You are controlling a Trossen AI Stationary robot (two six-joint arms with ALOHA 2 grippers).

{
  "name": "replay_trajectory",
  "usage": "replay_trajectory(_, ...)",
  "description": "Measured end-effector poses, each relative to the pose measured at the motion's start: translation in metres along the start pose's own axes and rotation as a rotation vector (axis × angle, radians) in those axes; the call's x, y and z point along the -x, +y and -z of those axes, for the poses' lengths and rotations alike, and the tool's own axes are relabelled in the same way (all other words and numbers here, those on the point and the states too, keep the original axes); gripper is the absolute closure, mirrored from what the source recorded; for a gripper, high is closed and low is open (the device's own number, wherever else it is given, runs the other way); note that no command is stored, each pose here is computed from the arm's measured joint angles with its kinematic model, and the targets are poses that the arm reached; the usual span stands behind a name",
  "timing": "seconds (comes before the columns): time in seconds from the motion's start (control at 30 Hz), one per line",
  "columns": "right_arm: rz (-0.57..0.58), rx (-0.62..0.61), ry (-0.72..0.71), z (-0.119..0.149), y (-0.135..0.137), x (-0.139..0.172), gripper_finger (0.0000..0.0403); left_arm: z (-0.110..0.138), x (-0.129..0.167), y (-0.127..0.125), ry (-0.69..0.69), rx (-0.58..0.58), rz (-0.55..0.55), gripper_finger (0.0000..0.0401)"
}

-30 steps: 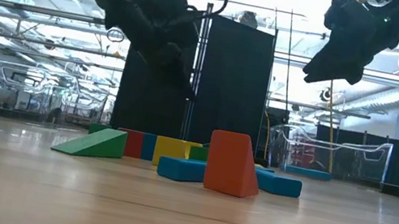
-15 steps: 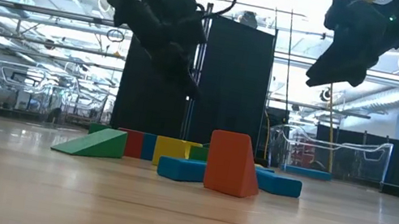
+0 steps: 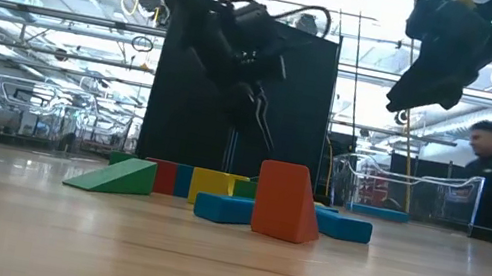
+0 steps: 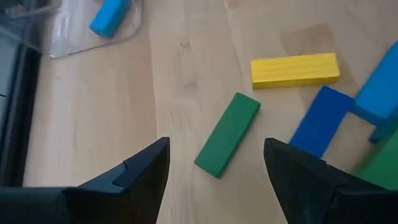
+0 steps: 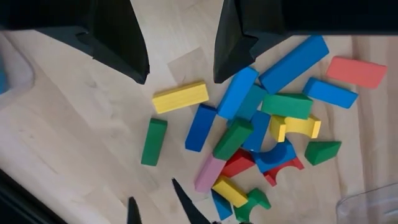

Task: Sort blocks by size
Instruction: Put the green rectangular block into the top right transparent bin

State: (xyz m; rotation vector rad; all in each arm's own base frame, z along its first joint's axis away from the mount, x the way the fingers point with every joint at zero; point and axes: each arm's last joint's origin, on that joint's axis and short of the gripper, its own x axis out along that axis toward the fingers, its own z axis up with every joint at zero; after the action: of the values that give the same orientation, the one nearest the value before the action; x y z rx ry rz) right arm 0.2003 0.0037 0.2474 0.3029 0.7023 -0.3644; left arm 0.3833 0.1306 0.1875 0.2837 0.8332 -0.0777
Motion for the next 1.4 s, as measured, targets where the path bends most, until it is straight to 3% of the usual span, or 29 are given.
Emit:
replay_trajectory(0.23, -0.012, 0.009, 0.018, 0.004, 0.004, 0.001, 0.0229, 0.005, -0.025, 0.014, 0.051, -0.017, 0.067, 0.0141)
replay_trajectory(0.53, -0.028, 0.027, 0.025, 0.006, 0.008, 0.003, 0.0229, 0.009, -0.041, 0.021, 0.007, -0.043, 0.186, 0.0141)
replay_trajectory(0.77, -0.028, 0.021, 0.024, 0.006, 0.008, 0.003, 0.0229, 0.011, -0.041, 0.02, 0.019, -0.047, 0.196, 0.0141)
replay_trajectory(1.07, -0.03, -0.001, 0.021, 0.005, 0.008, 0.003, 0.0229, 0.021, -0.054, 0.018, 0.121, 0.04, 0.142, 0.0143)
replay_trajectory(1.4, -0.033, -0.026, 0.014, 0.005, 0.009, 0.003, 0.0229, 0.019, -0.054, 0.018, 0.149, 0.09, 0.083, 0.0173)
